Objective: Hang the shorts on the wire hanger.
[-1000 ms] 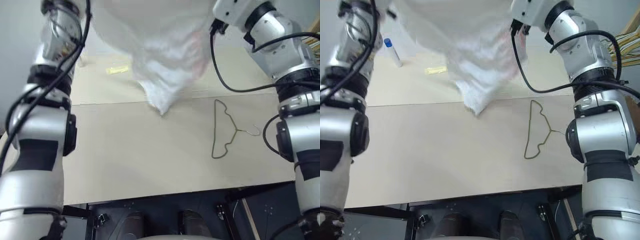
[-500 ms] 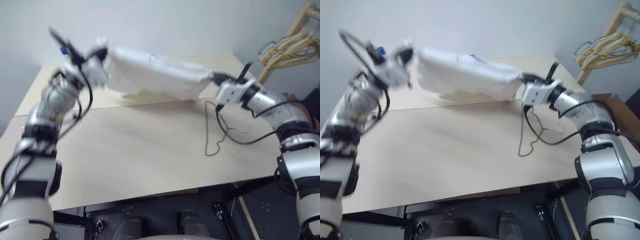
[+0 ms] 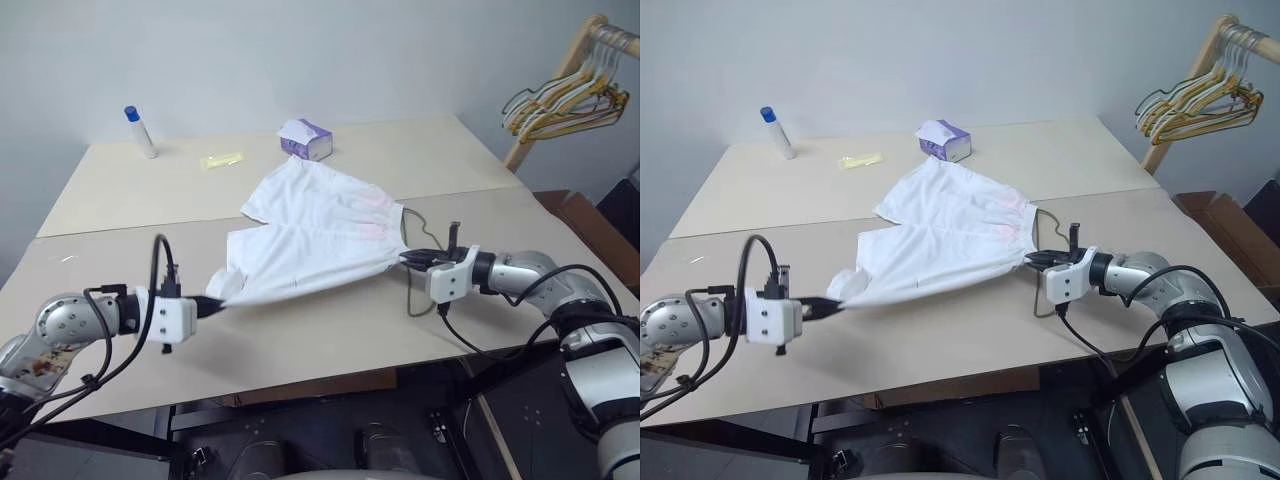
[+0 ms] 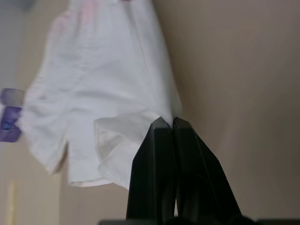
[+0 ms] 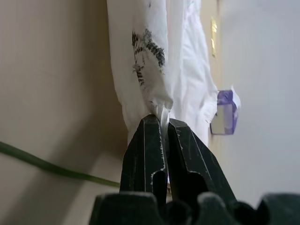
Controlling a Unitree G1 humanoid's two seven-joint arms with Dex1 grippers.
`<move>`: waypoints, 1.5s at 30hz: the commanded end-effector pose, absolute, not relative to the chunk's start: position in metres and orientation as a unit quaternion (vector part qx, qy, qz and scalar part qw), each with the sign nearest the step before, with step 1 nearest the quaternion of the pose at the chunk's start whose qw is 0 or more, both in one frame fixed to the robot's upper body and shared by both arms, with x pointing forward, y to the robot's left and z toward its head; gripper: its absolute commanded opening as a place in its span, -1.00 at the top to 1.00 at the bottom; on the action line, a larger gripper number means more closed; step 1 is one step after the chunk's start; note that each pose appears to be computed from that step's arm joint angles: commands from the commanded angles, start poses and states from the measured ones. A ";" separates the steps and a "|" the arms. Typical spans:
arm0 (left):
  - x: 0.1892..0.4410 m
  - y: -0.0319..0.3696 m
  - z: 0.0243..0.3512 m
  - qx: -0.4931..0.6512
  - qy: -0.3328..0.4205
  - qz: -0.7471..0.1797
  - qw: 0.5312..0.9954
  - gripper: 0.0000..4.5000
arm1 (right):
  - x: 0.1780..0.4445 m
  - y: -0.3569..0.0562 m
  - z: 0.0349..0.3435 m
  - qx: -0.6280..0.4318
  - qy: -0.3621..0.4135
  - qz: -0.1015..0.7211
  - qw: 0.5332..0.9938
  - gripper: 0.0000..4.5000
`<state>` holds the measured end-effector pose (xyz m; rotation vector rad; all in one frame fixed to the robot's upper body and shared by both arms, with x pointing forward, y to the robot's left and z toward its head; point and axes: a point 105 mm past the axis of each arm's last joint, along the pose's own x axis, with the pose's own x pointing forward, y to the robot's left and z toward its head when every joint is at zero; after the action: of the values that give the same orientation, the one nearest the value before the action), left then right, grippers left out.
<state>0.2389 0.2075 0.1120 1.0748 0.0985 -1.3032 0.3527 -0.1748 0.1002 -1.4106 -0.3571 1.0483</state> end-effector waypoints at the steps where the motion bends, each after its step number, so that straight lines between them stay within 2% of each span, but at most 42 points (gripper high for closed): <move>1: 0.223 0.202 0.119 0.467 0.061 -0.613 0.634 0.97 | 0.352 -0.193 0.108 -0.638 -0.156 0.425 0.623 1.00; 8: 0.191 0.174 0.116 0.415 0.062 -0.670 0.613 0.97 | 0.329 -0.199 0.102 -0.625 -0.157 0.438 0.627 1.00; 16: 0.178 0.148 0.104 0.388 0.088 -0.693 0.601 0.97 | 0.307 -0.201 0.098 -0.614 -0.152 0.451 0.629 1.00; 21: 0.179 0.136 0.076 0.377 0.102 -0.693 0.606 0.97 | 0.301 -0.195 0.096 -0.605 -0.153 0.455 0.635 1.00; 22: 0.179 0.134 0.072 0.374 0.105 -0.691 0.609 0.79 | 0.300 -0.194 0.096 -0.604 -0.154 0.457 0.635 0.86; 24: 0.180 0.127 0.060 0.365 0.114 -0.684 0.622 0.60 | 0.296 -0.192 0.097 -0.599 -0.154 0.461 0.636 0.60; 27: 0.181 0.117 0.053 0.355 0.118 -0.665 0.646 0.19 | 0.290 -0.197 0.098 -0.593 -0.142 0.464 0.642 0.15; 32: 0.193 0.102 0.056 0.329 0.111 -0.616 0.707 -0.54 | 0.284 -0.218 0.107 -0.590 -0.109 0.446 0.664 -0.63; 34: 0.199 0.098 0.060 0.327 0.098 -0.595 0.727 -0.84 | 0.281 -0.231 0.113 -0.578 -0.082 0.432 0.687 -0.96; 35: 0.201 0.097 0.062 0.325 0.093 -0.588 0.735 -0.99 | 0.279 -0.236 0.115 -0.570 -0.071 0.427 0.698 -1.00; 36: 0.202 0.094 0.064 0.320 0.089 -0.583 0.742 -0.99 | 0.277 -0.239 0.117 -0.564 -0.059 0.425 0.705 -1.00; 40: 0.217 0.169 0.157 0.298 0.069 -0.554 0.774 -0.99 | 0.272 -0.254 0.123 -0.526 -0.017 0.406 0.747 -1.00; 45: 0.203 0.242 0.224 0.264 0.074 -0.550 0.789 -0.99 | 0.270 -0.265 0.125 -0.485 0.018 0.389 0.783 -1.00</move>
<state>0.2115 0.2262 0.2075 0.6218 0.1794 -1.1585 0.2653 -0.2637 0.1064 -1.0701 0.0804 0.8831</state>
